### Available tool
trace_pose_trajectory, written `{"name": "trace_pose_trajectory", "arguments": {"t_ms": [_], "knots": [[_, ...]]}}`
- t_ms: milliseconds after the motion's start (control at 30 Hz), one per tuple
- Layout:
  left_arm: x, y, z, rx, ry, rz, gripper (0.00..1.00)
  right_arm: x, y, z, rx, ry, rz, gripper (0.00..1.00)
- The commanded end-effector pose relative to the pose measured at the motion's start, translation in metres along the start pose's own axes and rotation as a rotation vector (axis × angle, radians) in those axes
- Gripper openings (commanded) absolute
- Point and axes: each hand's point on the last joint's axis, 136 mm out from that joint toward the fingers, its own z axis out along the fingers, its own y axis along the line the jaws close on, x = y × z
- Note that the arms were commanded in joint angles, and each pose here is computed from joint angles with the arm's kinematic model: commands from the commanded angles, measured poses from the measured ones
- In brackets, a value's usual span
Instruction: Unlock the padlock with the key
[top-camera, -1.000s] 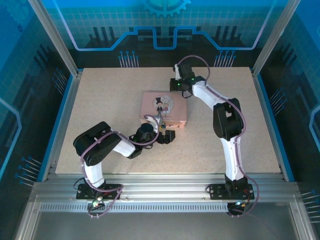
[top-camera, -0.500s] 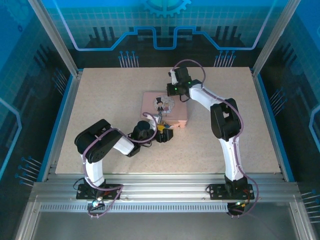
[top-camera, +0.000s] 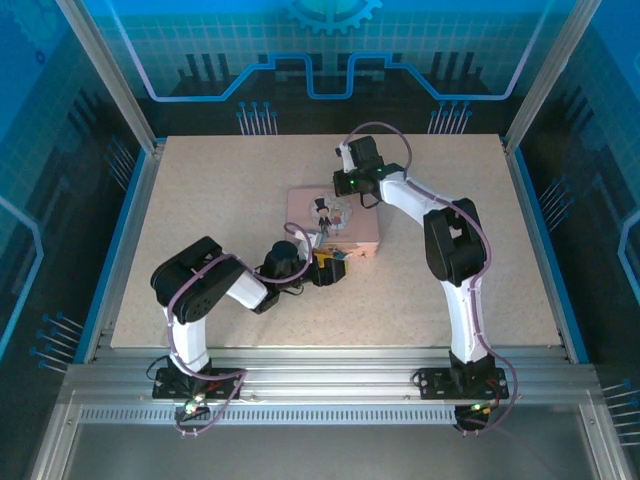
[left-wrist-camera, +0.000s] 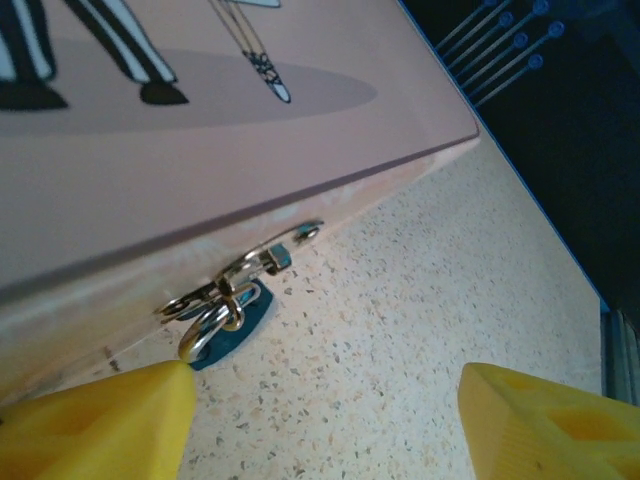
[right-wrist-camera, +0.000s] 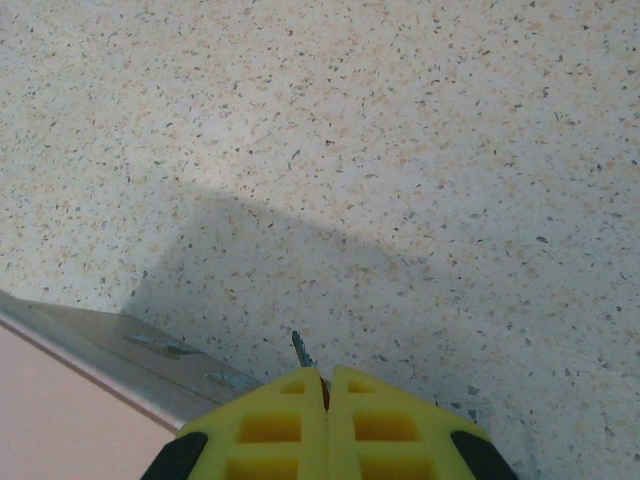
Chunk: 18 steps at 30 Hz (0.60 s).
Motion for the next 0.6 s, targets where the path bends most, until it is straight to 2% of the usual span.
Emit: {"name": "trace_pose_trajectory", "arguments": {"t_ms": [0,133,200,400,567], "knots": [[-0.027,0.014,-0.012,-0.122,-0.144,0.032,0.79,0.035,0.019,-0.004,-0.045,0.116,-0.014,0.0],[-0.029,0.017,-0.012,-0.206,-0.159,0.081,0.84,0.036,0.022,-0.005,-0.052,0.109,-0.014,0.0],[-0.031,0.014,-0.01,-0.206,-0.173,0.101,0.85,0.037,0.023,-0.005,-0.053,0.11,-0.016,0.0],[-0.03,-0.016,-0.001,-0.038,-0.146,0.145,0.79,0.041,0.026,-0.004,-0.056,0.118,-0.019,0.0],[-0.031,-0.03,-0.005,0.075,-0.144,0.13,0.67,0.04,0.025,-0.005,-0.051,0.112,-0.02,0.0]]}}
